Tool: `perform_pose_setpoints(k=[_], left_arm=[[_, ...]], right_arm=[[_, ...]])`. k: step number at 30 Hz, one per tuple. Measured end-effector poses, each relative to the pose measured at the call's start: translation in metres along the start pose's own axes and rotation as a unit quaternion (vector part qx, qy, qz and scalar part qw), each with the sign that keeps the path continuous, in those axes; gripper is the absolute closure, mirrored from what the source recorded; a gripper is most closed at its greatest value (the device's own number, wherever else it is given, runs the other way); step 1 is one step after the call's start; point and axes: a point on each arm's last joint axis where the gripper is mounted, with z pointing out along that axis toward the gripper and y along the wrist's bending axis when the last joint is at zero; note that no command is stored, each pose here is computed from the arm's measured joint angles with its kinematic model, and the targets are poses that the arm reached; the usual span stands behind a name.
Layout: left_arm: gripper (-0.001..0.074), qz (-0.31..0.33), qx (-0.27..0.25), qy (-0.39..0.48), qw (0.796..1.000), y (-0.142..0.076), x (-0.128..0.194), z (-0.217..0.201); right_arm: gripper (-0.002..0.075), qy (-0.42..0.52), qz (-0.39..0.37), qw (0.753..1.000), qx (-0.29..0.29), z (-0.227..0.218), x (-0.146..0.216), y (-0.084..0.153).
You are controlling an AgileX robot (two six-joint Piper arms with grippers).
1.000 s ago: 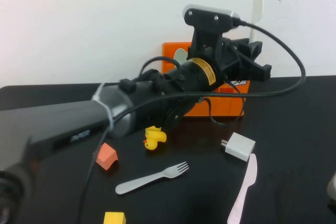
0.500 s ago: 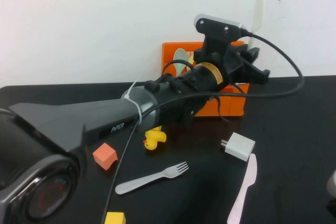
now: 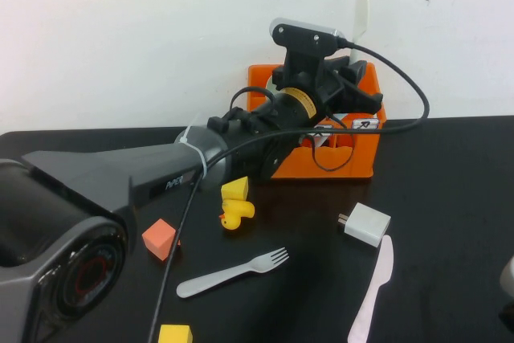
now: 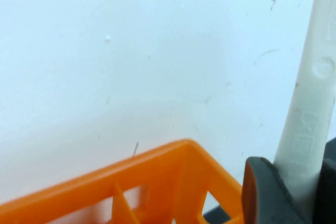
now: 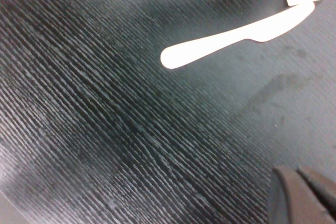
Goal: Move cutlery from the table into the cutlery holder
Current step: Place the knife on the box
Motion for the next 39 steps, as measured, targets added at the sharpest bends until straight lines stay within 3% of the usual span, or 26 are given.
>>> perform_pose_setpoints(k=[7, 22, 32, 34, 39], left_arm=[[0.0586, -0.006, 0.001, -0.015, 1.000, 0.001, -0.006, 0.013], [0.0586, -0.018, 0.001, 0.002, 1.000, 0.007, 0.030, 0.025], [0.0585, 0.037, 0.037, 0.023, 0.998, 0.002, 0.039, 0.026], [0.0560, 0.038, 0.038, 0.027, 0.998, 0.001, 0.039, 0.026], [0.0373, 0.036, 0.041, 0.029, 0.998, 0.001, 0.040, 0.026]], right_arm=[[0.0728, -0.001, 0.004, 1.000, 0.000, 0.000, 0.000, 0.000], [0.0728, 0.000, 0.003, 1.000, 0.002, 0.000, 0.000, 0.000], [0.0728, -0.002, 0.008, 1.000, 0.003, 0.000, 0.000, -0.001], [0.0728, -0.002, 0.009, 1.000, 0.003, 0.000, 0.000, -0.001], [0.0728, -0.003, 0.009, 1.000, 0.003, 0.000, -0.001, -0.001]])
